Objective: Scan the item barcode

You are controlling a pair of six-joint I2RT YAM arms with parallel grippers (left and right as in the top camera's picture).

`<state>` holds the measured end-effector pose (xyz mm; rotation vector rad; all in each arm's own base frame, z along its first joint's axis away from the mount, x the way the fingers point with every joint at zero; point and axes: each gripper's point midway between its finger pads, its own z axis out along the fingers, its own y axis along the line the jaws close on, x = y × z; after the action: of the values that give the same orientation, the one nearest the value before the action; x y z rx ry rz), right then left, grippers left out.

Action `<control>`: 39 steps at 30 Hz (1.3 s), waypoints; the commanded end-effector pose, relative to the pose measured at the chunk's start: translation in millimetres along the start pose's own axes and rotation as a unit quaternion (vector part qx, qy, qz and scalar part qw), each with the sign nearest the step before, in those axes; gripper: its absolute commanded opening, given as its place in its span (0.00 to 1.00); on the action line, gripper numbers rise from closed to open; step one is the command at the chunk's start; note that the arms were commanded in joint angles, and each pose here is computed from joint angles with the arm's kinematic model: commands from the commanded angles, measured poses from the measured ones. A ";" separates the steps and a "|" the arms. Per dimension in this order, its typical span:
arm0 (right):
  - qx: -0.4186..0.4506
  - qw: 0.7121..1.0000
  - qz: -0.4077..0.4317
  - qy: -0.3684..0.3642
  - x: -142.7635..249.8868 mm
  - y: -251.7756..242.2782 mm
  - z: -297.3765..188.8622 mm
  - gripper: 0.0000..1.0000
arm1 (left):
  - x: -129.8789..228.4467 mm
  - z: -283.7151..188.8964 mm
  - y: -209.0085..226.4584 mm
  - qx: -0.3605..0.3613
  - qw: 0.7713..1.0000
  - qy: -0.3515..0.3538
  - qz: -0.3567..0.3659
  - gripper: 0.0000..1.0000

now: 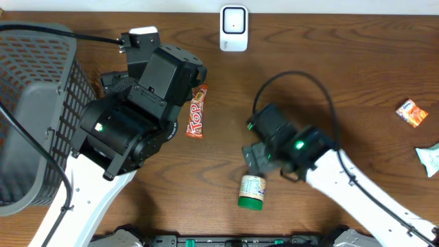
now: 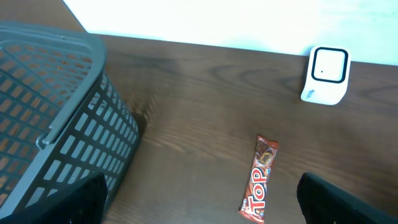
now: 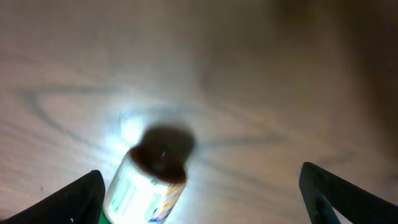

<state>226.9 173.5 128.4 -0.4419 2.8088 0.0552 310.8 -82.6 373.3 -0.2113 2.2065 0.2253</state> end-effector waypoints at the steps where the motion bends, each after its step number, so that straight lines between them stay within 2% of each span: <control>1: 0.002 1.000 0.022 -0.008 8.4 16.4 -0.8 0.93 | -3.5 -1.4 3.7 -0.007 1.000 -0.006 0.000 0.98; 7: 0.037 0.999 -0.022 -0.031 26.6 39.0 -5.3 0.93 | -3.5 -1.4 3.7 -0.007 1.000 -0.006 0.000 0.98; 13: 0.032 0.997 0.071 -0.012 56.4 52.2 6.2 0.91 | -3.5 -1.4 3.7 -0.007 1.000 -0.006 0.000 0.98; 15: 0.025 0.997 0.063 -0.027 52.2 57.5 8.2 0.94 | -3.5 -1.4 3.7 -0.007 1.000 -0.006 0.000 0.98; 18: 0.009 0.999 0.028 -0.025 52.3 65.5 13.4 0.98 | -3.5 -1.4 3.7 -0.007 1.000 -0.006 0.000 0.98; 20: -0.018 0.999 -0.037 0.007 64.9 75.1 18.5 0.99 | -3.5 -1.4 3.7 -0.007 1.000 -0.006 -0.001 0.98; 22: -0.042 0.989 -0.134 0.041 81.7 80.1 21.7 0.99 | -3.5 -1.4 3.7 -0.007 1.000 -0.006 0.000 0.98; 27: -0.033 0.960 -0.266 0.076 97.2 66.1 21.3 0.99 | -3.5 -1.4 3.7 -0.007 1.000 -0.006 -0.001 0.98; 30: -0.071 0.951 -0.292 0.073 95.0 76.5 21.3 0.99 | -3.5 -1.4 3.7 -0.007 1.000 -0.006 0.000 0.98; 34: -0.067 0.945 -0.316 0.049 78.8 71.2 24.8 0.99 | -3.5 -1.4 3.7 -0.007 1.000 -0.006 -0.001 0.98; 37: -0.055 0.937 -0.342 0.042 70.9 63.6 28.3 0.89 | -3.5 -1.4 3.7 -0.007 1.000 -0.006 0.000 0.98; 39: -0.037 0.938 -0.343 0.041 65.9 56.7 32.5 0.89 | -3.5 -1.4 3.7 -0.007 1.000 -0.006 -0.001 0.98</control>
<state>149.6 218.2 82.3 -1.3291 2.6278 0.0713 310.8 -82.6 373.3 -0.2112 2.2068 0.2255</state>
